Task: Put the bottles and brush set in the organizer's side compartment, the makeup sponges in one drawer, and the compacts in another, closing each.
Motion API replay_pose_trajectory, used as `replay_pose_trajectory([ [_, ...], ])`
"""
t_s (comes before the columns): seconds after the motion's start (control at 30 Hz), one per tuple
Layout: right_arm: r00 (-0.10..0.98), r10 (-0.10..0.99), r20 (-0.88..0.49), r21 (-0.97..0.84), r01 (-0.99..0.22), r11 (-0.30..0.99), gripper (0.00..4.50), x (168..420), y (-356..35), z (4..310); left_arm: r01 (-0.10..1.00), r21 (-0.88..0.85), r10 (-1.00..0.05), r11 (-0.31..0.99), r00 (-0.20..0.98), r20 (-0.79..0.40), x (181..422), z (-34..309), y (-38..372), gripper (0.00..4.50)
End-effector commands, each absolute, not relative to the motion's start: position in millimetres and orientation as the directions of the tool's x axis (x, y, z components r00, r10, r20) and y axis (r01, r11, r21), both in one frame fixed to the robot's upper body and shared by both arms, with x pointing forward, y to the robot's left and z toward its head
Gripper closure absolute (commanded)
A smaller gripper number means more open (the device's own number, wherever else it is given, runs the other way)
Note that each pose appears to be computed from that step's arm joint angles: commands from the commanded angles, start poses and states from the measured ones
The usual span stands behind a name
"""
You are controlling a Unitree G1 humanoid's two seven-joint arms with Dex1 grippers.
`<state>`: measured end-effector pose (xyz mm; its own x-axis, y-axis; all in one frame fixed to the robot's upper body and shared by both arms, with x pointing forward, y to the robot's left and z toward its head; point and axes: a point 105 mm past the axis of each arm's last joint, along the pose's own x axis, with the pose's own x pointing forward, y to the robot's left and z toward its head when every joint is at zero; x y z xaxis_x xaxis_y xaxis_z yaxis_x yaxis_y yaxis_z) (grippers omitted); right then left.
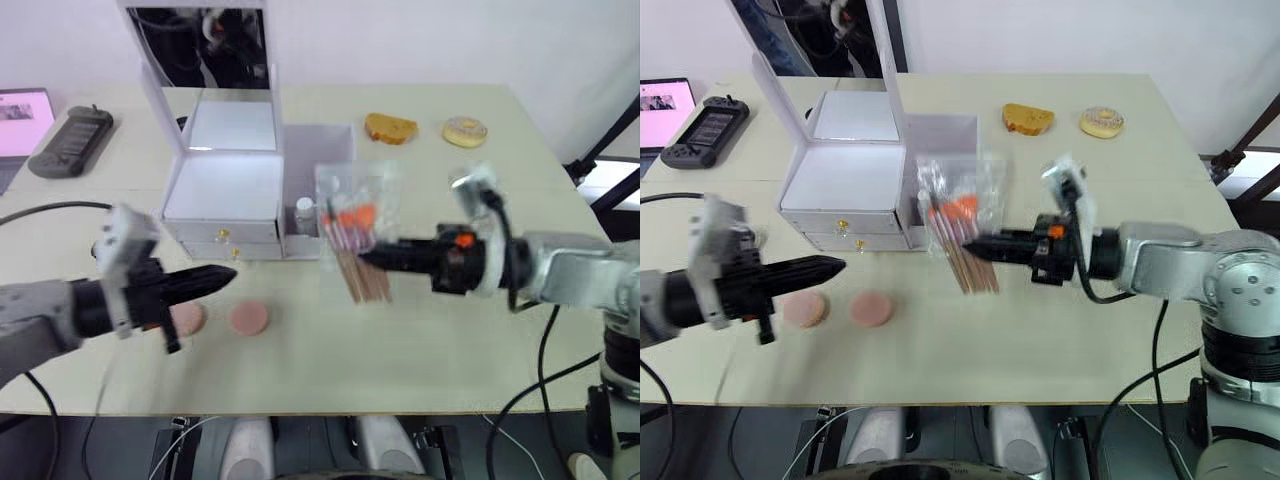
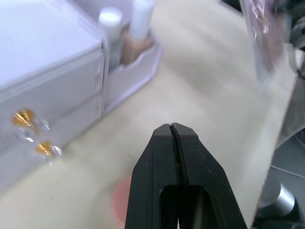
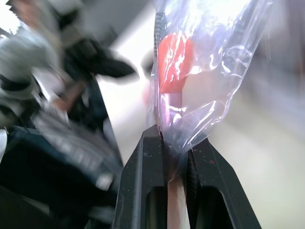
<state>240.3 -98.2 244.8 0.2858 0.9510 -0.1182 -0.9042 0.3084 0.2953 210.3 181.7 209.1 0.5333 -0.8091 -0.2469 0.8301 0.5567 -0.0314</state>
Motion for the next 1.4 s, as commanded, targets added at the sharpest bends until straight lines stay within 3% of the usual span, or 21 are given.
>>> replay_pose_trajectory([
  [0.03,0.29,0.957,-0.019,0.126,-0.949,0.29,4.48,248.9,-100.4,278.9,0.801,0.081,-0.746,0.593,0.584,-0.321,214.3,199.2,217.9,4.5],
  [0.23,0.247,0.969,-0.032,-0.083,-0.966,0.243,4.48,272.8,-84.4,294.8,0.771,0.04,-0.759,0.636,0.634,-0.149,221.2,218.1,224.7,4.5],
  [0.53,0.296,0.955,-0.032,-0.28,-0.92,0.276,4.48,367.4,-68.4,310.0,0.746,0.037,-0.745,0.665,0.666,-0.051,214.6,230.0,214.2,4.5],
  [0.7,0.331,0.943,-0.022,-0.314,-0.898,0.308,4.48,400.9,-62.6,305.1,0.738,0.059,-0.74,0.672,0.672,0.022,212.6,244.0,206.4,4.5],
  [0.93,0.344,0.939,-0.017,-0.236,-0.914,0.331,4.48,418.4,-55.4,292.0,0.757,0.06,-0.759,0.651,0.648,0.06,208.4,253.5,191.5,4.5],
  [1.4,0.299,0.954,-0.032,-0.145,-0.946,0.292,4.48,417.8,-37.2,258.5,0.756,0.034,-0.756,0.654,0.653,0.039,216.4,248.4,189.1,4.5],
])
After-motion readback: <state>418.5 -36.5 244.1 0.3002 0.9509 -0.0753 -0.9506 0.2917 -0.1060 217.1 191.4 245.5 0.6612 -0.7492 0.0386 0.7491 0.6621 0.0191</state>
